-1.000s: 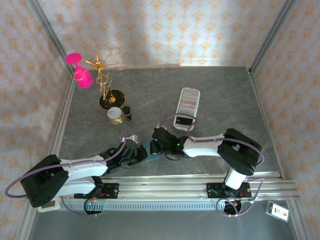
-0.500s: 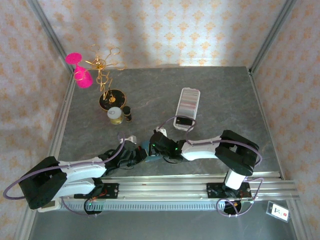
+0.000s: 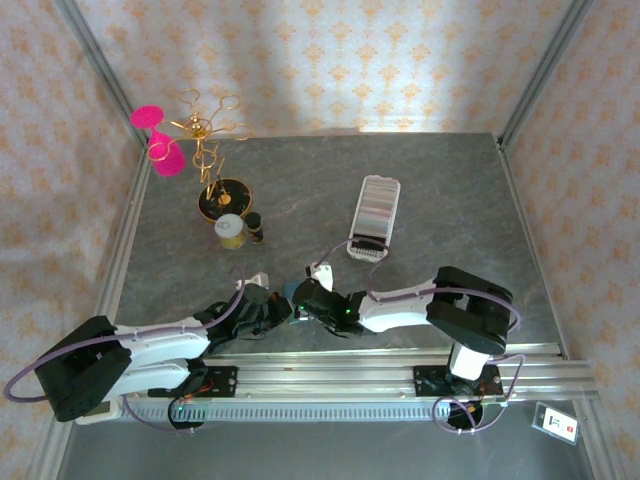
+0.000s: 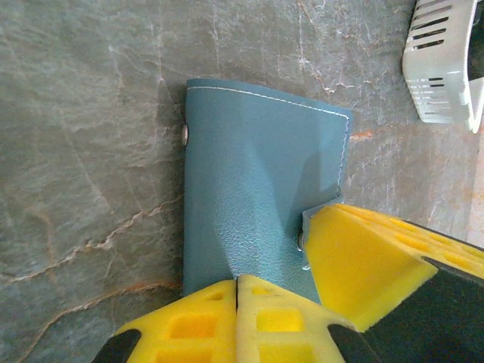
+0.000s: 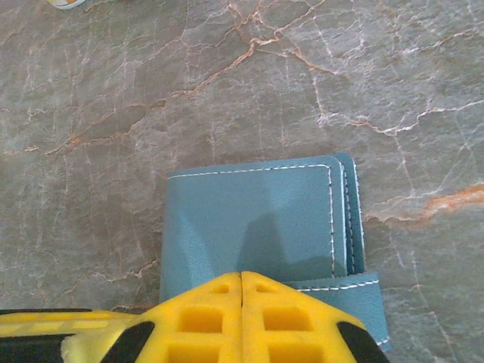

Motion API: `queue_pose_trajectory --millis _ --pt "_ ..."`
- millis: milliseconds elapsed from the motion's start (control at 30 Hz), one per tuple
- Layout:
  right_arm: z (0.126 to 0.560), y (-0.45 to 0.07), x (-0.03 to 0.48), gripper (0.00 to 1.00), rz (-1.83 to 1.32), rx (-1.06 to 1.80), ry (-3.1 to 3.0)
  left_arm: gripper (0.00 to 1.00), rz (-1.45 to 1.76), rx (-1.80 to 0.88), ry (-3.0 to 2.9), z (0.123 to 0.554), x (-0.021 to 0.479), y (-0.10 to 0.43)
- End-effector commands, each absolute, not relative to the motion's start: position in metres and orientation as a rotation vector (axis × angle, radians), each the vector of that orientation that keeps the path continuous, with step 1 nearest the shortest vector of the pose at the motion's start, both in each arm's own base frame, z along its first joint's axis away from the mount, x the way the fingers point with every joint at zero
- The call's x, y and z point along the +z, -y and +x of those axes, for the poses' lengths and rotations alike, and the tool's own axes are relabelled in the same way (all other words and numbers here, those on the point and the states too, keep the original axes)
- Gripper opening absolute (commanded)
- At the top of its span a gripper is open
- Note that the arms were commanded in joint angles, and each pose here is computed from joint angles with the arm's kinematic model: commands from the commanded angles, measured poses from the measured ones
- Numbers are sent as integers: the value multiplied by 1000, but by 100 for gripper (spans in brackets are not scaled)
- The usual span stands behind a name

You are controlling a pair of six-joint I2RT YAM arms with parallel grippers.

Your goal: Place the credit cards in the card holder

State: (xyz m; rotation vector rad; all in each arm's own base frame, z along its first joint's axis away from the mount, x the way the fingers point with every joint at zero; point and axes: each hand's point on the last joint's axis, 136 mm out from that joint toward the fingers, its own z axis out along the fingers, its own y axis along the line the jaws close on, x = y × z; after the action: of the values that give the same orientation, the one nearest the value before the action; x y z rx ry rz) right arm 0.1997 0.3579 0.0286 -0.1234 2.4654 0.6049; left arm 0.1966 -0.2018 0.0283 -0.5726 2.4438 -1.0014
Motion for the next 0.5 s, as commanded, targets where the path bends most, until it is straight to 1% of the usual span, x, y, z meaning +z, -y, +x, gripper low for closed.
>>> queue_pose_trajectory --millis 0,67,233,267,333,367,400,467 --pt "129 -252 -71 0 -292 26 -2856 0 -616 -928 -2417 200 27 187" --pt "133 -256 -64 0 -268 37 -2833 0 -613 -853 -2403 203 32 178" --pt "146 -295 -26 0 -102 337 -2746 0 -630 -647 -2324 212 56 144" --pt "151 -303 -17 0 -64 386 -2717 3 -633 -610 -2306 213 62 137" --pt "161 -316 4 0 -9 456 -2654 13 -639 -540 -2253 217 75 124" --pt "168 -322 17 2 12 486 -2611 21 -639 -509 -2223 219 83 117" --pt "173 -328 30 9 23 518 -2572 30 -641 -475 -2199 221 89 111" --pt "184 -338 60 28 36 577 -2489 41 -582 -432 -2148 227 108 105"
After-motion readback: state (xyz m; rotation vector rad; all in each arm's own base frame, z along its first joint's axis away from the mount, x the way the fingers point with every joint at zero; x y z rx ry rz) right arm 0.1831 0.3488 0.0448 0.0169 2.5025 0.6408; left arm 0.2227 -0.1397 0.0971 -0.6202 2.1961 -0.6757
